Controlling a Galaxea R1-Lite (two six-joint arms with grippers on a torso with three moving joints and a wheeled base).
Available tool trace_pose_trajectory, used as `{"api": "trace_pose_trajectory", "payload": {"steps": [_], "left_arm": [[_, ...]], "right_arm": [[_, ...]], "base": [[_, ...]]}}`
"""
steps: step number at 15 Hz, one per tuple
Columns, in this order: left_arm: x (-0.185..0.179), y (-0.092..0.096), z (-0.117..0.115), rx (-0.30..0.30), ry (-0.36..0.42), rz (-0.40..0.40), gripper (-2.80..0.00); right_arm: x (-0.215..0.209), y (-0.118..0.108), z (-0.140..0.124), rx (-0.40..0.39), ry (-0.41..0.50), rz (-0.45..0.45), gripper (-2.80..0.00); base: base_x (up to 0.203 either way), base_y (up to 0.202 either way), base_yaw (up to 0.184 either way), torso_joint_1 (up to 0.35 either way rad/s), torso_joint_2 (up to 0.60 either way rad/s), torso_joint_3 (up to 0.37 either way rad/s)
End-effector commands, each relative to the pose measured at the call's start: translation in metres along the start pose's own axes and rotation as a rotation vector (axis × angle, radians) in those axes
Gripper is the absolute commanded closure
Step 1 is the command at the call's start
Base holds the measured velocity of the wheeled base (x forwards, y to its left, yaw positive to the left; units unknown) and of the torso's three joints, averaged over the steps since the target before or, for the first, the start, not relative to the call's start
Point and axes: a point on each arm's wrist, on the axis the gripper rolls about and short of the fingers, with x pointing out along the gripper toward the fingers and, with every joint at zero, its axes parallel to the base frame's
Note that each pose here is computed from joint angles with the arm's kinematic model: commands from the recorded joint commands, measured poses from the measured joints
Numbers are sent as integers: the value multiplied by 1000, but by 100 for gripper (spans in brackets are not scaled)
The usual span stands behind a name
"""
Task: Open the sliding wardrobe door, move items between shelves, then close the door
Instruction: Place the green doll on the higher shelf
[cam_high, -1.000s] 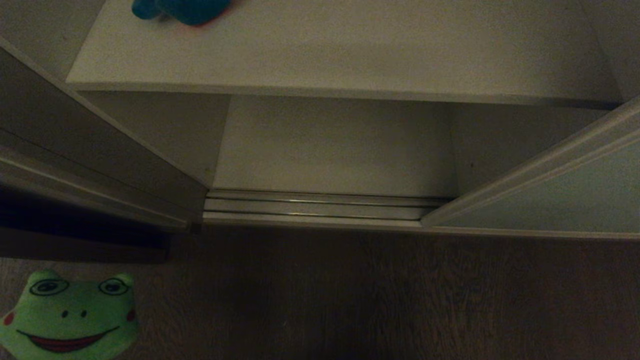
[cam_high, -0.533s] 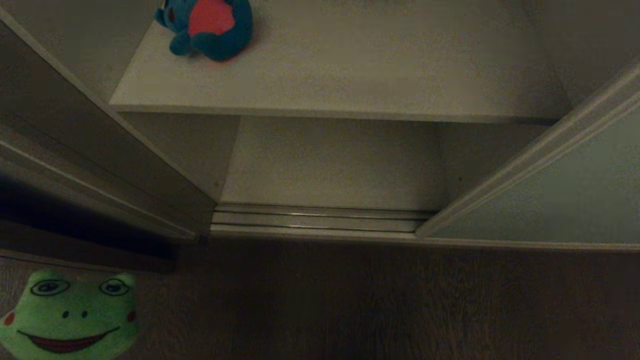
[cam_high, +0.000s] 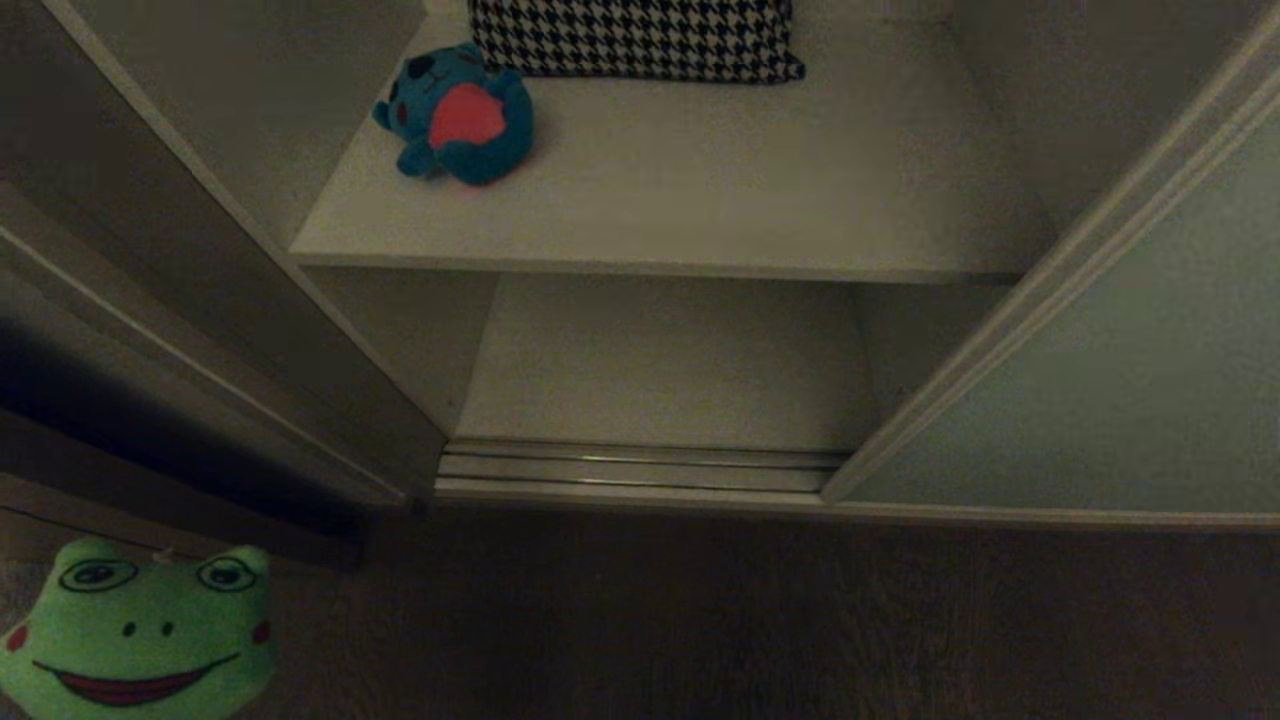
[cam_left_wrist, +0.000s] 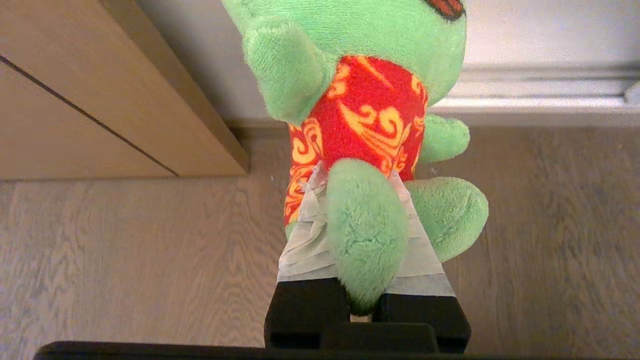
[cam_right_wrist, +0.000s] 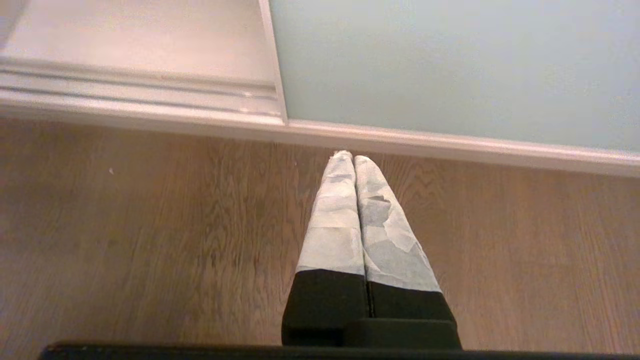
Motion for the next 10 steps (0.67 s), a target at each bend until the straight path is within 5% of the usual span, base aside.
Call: {"api": "trace_pose_trajectory", "payload": {"steps": [1,10], "left_arm": [[0,0,0,-2,1,0,0],[0,0,0,-5,1,0,0]], "right_arm": [[0,0,0,0,-2,0,0],[0,0,0,0,-3,0,0]], "base": [[0,0,0,2,11,207],[0,0,0,3,2,159]]}}
